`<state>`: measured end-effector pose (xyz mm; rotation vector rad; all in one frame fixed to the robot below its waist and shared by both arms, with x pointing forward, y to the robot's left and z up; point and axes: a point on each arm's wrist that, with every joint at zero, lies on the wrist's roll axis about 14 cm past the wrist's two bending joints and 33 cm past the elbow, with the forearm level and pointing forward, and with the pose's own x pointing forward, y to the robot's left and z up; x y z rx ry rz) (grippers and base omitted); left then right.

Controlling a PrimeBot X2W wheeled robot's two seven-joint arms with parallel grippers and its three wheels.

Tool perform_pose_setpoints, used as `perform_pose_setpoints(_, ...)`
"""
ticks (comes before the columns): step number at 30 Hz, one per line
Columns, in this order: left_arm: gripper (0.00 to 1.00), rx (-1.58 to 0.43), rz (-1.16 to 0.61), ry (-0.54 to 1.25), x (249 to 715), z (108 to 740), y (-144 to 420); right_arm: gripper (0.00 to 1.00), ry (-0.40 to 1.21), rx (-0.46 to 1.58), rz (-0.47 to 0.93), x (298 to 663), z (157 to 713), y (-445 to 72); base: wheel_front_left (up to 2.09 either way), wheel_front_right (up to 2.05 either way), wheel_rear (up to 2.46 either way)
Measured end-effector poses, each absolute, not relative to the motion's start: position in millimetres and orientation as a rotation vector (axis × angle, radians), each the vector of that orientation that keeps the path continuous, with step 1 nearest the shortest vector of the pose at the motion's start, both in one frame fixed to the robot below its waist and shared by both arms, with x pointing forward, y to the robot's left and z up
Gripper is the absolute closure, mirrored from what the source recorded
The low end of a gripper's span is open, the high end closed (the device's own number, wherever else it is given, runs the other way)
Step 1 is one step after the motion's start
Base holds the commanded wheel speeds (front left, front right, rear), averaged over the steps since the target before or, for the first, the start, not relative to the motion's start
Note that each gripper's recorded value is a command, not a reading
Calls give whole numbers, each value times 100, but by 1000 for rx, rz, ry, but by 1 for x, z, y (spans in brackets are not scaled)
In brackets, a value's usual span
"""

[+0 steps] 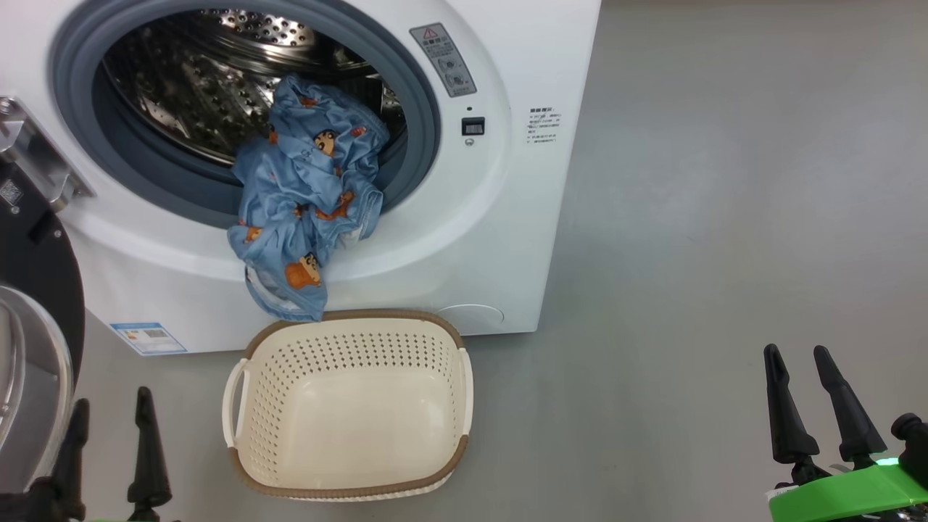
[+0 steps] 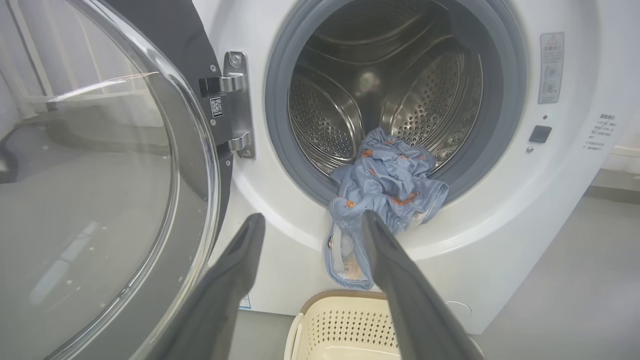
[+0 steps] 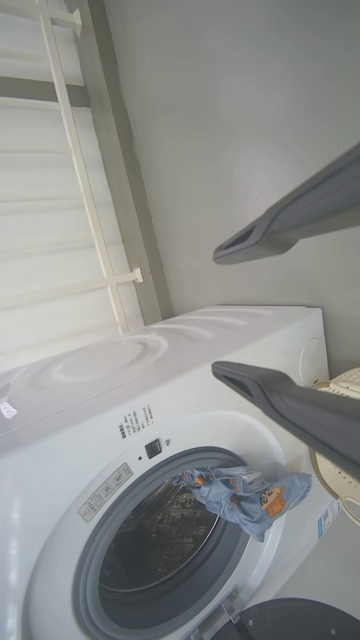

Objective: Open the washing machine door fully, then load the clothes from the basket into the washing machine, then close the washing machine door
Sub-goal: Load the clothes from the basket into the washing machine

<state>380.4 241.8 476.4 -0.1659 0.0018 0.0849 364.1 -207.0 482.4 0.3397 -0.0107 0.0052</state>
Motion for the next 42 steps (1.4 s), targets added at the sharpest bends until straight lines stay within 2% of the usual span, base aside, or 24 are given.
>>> perform_pose_setpoints(11, 0, -194, 37, 83, 399, 449, 221, 0, 28, 340, -10, 367, 469, -209, 0, 0, 0)
perform_pose_setpoints(27, 0, -187, -70, 201, 493, 396, 188, 0, 57, 349, -30, 418, 445, -208, 0, 0, 0)
perform_pose_setpoints(42, 0, -210, -132, 333, 559, 331, 158, 0, 110, 332, -107, 431, 416, -227, 0, 0, 0)
